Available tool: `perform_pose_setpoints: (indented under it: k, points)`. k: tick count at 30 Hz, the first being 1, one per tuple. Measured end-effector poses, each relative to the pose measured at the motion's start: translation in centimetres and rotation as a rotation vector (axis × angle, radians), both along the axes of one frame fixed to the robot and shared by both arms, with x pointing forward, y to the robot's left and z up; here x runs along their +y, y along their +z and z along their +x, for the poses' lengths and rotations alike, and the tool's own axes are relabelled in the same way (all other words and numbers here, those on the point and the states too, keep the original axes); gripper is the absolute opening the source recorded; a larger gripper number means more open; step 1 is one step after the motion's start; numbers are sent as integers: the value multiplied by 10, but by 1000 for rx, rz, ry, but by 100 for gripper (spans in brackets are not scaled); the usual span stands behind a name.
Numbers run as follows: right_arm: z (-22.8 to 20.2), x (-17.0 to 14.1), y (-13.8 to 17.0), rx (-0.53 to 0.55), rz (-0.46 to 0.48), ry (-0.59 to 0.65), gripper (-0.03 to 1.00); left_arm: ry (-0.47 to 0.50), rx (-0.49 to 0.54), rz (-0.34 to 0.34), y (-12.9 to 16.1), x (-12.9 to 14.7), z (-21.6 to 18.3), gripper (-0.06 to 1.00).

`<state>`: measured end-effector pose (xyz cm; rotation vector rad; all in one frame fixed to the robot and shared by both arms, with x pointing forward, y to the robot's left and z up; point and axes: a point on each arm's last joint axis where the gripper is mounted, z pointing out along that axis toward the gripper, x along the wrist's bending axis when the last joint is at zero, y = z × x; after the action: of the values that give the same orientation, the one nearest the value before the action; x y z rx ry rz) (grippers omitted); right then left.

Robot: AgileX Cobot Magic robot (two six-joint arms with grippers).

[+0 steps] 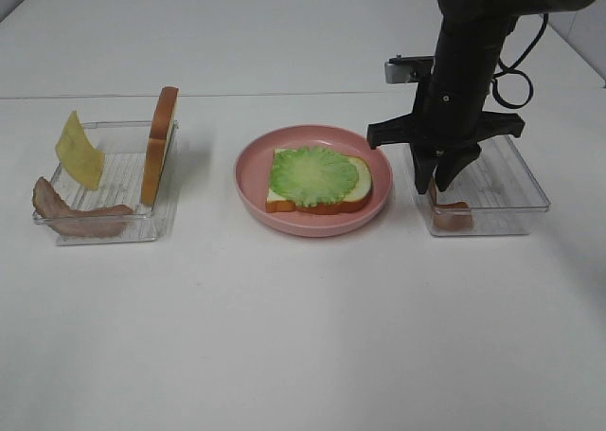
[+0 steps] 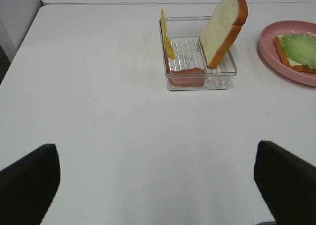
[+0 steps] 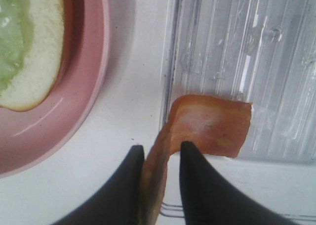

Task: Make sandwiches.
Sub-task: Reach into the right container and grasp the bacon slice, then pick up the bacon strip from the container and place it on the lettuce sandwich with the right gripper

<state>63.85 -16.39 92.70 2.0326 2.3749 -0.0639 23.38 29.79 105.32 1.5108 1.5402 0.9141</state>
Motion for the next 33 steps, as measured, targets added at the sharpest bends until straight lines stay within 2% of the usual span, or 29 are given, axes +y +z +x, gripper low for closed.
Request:
perform_pose_setpoints:
  k: [1,2,3,5,10,13,14,15,16,17,18,19,20,21,22,23,24,25,26,27,28,29,30,31,33]
  points:
    - [0,0,0,0,0,0,21,0,0,0,0,0,0,99]
    - [0,0,0,0,0,0,16,0,0,0,0,0,0,99]
    - [0,0,0,-1,-3,1,5,0,0,0,0,0,0,99]
    - [0,0,0,-1,-4,2,1,0,0,0,0,0,0,99]
    - [1,0,1,-4,-3,2,1,0,0,0,0,0,0,99]
    - [1,0,12,-19,6,-1,1,0,0,0,0,0,0,99]
    - [1,2,30,-50,36,-9,1,0,0,0,0,0,0,99]
    - [1,2,30,-50,36,-9,1,0,0,0,0,0,0,99]
    - [0,3,42,-74,61,-14,1,0,0,0,0,0,0,99]
    - [-1,7,67,-125,121,-27,1,0,0,0,0,0,0,99]
    - [-1,7,67,-125,121,-27,1,0,0,0,0,0,0,99]
    - [-2,8,78,-145,154,-32,1,0,0,0,0,0,0,99]
    - [-6,13,103,-192,234,-29,1,0,0,0,0,0,0,99]
    - [-6,13,103,-192,234,-29,1,0,0,0,0,0,0,99]
    - [-9,19,121,-219,328,-16,1,0,0,0,0,0,0,99]
    - [-9,23,126,-228,376,-2,1,0,0,0,0,0,0,99]
    - [-9,23,126,-228,376,-2,1,0,0,0,0,0,0,99]
    - [-9,29,128,-230,439,9,1,0,0,0,0,0,0,99]
    - [-10,40,131,-222,567,24,1,0,0,0,0,0,0,99]
    - [-10,40,131,-222,567,24,1,0,0,0,0,0,0,99]
    - [-8,50,128,-205,668,39,1,0,0,0,0,0,0,99]
    - [-7,56,126,-197,715,48,1,0,0,0,0,0,0,99]
    - [-7,56,126,-197,715,48,1,0,0,0,0,0,0,99]
    - [-3,67,115,-180,774,63,1,0,0,0,0,0,0,99]
    - [-2,73,109,-173,799,68,1,0,0,0,0,0,0,99]
